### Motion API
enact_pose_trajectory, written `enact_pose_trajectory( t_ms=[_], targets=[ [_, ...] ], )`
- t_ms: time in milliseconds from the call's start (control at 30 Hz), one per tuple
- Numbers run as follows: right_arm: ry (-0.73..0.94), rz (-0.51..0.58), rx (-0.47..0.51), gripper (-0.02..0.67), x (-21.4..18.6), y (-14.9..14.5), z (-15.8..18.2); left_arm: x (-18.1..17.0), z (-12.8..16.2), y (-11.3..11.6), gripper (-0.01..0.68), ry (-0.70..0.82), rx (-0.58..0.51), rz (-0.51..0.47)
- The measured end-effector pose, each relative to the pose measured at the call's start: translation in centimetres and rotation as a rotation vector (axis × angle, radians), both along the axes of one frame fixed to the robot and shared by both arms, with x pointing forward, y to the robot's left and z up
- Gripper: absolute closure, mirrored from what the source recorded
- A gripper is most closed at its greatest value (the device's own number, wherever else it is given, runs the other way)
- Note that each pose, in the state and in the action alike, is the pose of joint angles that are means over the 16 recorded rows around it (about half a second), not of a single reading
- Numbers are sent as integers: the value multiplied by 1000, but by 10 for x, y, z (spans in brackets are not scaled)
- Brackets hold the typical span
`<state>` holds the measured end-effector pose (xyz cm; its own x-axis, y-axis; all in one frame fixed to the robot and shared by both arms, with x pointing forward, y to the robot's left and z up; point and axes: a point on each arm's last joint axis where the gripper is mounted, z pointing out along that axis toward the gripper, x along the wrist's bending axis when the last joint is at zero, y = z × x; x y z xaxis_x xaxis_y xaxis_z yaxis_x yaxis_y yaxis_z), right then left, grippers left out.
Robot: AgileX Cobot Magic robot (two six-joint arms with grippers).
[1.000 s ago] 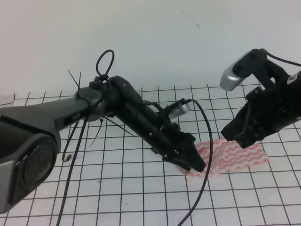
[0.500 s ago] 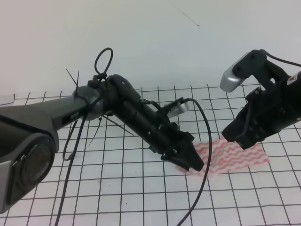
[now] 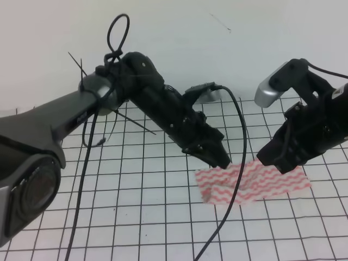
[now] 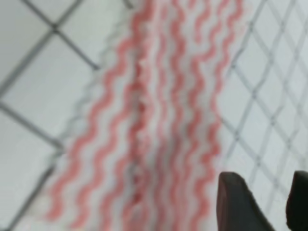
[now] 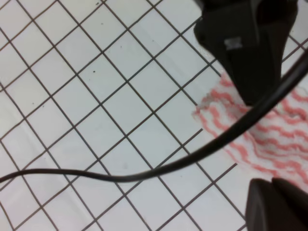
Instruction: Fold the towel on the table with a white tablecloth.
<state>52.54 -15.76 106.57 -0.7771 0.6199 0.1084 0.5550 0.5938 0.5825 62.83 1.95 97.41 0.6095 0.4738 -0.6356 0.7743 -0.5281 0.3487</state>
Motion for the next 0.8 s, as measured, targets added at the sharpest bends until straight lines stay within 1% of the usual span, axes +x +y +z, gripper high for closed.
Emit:
enact_pose_trajectory(
  t_ms=[133,300,533,800],
  targets=[
    [3,1,0,648,0,0,0,5,-1,1,450,-40,39,6],
    [4,2,-1,648,0,0,0,9,-10,1,450,-55,72,13],
    [4,1,0,648,0,0,0,11,-30,-1,450,-15,84,16],
    [5,-1,2,648,-1,0,0,9,-44,-6,450,16,92,8]
  ],
)
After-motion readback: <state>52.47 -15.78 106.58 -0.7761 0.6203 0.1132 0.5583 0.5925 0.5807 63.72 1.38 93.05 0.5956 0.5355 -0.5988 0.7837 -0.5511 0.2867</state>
